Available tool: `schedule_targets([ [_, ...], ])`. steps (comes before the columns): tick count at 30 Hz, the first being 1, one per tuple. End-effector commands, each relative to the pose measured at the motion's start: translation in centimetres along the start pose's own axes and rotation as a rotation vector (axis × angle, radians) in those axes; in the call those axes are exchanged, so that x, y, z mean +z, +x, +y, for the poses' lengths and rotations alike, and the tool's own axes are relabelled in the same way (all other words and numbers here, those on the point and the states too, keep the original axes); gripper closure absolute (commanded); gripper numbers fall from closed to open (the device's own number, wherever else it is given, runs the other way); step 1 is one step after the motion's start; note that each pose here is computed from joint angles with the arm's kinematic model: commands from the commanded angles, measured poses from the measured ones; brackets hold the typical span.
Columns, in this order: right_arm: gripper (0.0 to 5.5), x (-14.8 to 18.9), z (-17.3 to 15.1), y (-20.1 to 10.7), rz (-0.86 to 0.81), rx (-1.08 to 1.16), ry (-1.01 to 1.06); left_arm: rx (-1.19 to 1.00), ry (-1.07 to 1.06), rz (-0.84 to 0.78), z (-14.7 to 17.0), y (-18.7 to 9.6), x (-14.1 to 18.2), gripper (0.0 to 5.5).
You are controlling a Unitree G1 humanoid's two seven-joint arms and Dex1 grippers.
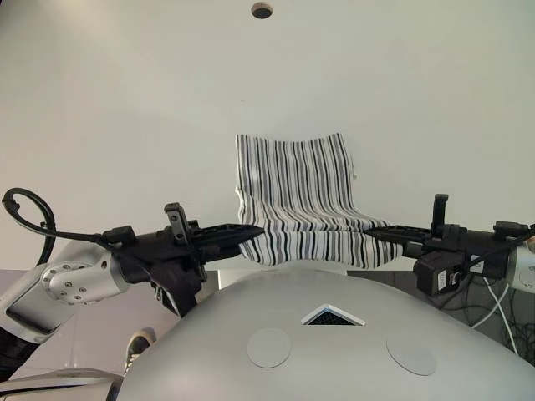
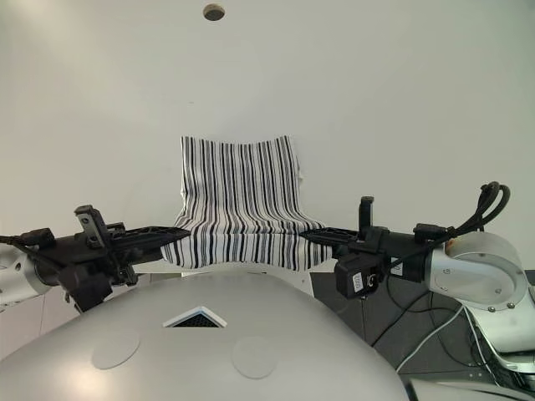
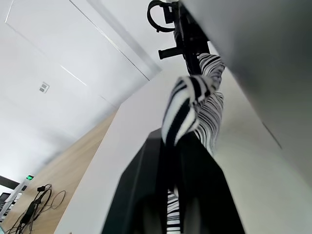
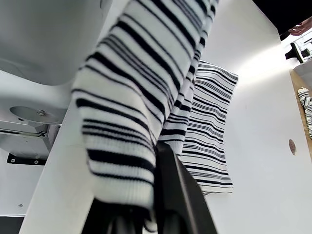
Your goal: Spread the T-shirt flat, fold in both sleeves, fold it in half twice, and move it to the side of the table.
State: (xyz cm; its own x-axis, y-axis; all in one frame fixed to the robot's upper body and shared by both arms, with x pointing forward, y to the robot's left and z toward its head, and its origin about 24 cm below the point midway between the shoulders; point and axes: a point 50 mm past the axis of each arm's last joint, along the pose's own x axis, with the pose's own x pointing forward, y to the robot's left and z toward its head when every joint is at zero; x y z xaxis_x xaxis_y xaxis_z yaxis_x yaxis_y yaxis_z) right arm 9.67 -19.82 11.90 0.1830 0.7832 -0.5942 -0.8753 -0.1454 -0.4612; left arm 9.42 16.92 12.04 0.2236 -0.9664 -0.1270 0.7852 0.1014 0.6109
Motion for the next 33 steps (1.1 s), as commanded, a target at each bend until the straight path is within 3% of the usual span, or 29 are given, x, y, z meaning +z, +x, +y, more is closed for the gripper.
schedule_targets([
  [1, 5.36, -1.0, -2.2, 0.7, 0.053, -0.075, -0.047, 0.016, 0.083, 0.142, 0.3, 0.1, -3.0, 5.41],
  [12, 5.36, -4.8, -8.7, 4.8, 0.096, -0.085, -0.064, 0.221, 0.212, 0.349, 2.4, -0.5, -8.9, 5.41],
  [19, 5.36, -7.1, -9.6, 8.8, 0.1, 0.037, -0.018, 0.123, 0.226, 0.498, 1.3, -0.9, -12.1, 5.41],
  [20, 5.36, -7.5, -9.6, 9.2, 0.1, 0.055, -0.005, 0.088, 0.218, 0.514, 0.8, -0.9, -12.5, 5.08],
  [24, 4.49, -9.0, -8.7, 9.9, 0.118, 0.114, 0.069, 0.005, 0.216, 0.537, -0.1, -0.2, -13.6, 4.46],
  [27, 3.97, -9.5, -8.9, 9.8, 0.092, 0.037, 0.132, 0.032, 0.207, 0.552, 0.0, 0.0, -14.3, 3.91],
  [33, 3.91, -9.0, -8.9, 8.8, -0.028, -0.059, 0.273, 0.242, 0.153, 0.521, 1.9, 0.6, -14.6, 2.96],
])
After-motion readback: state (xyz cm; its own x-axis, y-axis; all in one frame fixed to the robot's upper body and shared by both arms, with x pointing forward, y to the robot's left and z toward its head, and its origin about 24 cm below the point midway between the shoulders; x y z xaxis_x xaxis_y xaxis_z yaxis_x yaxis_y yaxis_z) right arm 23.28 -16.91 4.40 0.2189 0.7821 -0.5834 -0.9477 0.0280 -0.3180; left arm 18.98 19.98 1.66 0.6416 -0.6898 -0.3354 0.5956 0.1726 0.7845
